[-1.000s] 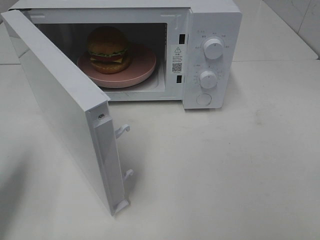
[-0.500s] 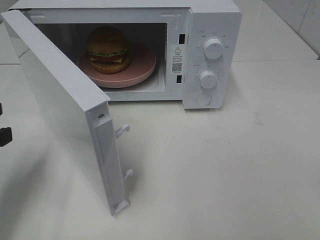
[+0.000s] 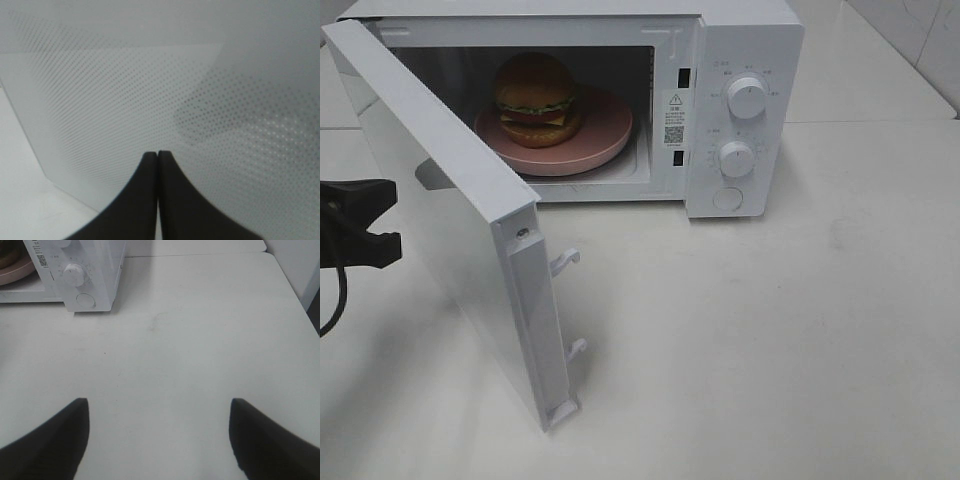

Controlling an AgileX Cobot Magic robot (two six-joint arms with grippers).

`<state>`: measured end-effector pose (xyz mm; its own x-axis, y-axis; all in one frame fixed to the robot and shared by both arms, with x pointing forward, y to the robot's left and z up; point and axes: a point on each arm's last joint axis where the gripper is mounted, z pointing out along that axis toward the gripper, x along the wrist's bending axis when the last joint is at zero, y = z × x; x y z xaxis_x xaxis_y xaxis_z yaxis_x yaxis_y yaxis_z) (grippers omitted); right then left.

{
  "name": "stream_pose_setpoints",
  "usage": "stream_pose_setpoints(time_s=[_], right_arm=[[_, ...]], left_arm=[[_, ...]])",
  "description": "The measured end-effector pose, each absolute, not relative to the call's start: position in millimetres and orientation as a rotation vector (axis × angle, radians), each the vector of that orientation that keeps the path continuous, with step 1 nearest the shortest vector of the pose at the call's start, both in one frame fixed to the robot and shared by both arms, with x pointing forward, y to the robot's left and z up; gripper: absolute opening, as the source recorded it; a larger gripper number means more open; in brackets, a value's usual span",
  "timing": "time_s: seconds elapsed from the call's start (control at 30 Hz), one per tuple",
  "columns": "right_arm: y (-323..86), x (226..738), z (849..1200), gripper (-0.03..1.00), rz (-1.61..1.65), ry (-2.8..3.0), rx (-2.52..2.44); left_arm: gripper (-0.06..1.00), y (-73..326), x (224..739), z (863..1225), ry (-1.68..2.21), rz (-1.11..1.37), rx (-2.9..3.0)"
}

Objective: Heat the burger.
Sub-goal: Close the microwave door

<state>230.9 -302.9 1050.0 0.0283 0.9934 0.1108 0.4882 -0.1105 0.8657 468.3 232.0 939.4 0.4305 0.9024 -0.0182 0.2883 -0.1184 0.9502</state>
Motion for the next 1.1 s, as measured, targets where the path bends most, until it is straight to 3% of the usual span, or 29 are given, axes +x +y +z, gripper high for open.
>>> stream_pose_setpoints(time_s=[0.67,1.1], right_arm=[[-303,231,1050,0.75,1.009,1.521,1.67],[-303,231,1050,0.75,1.009,1.521,1.67]], left_arm=[[0.0,161,507,940,0.991,0.638,1.592],[0.0,110,526,939,1.016,0.697,1.562]])
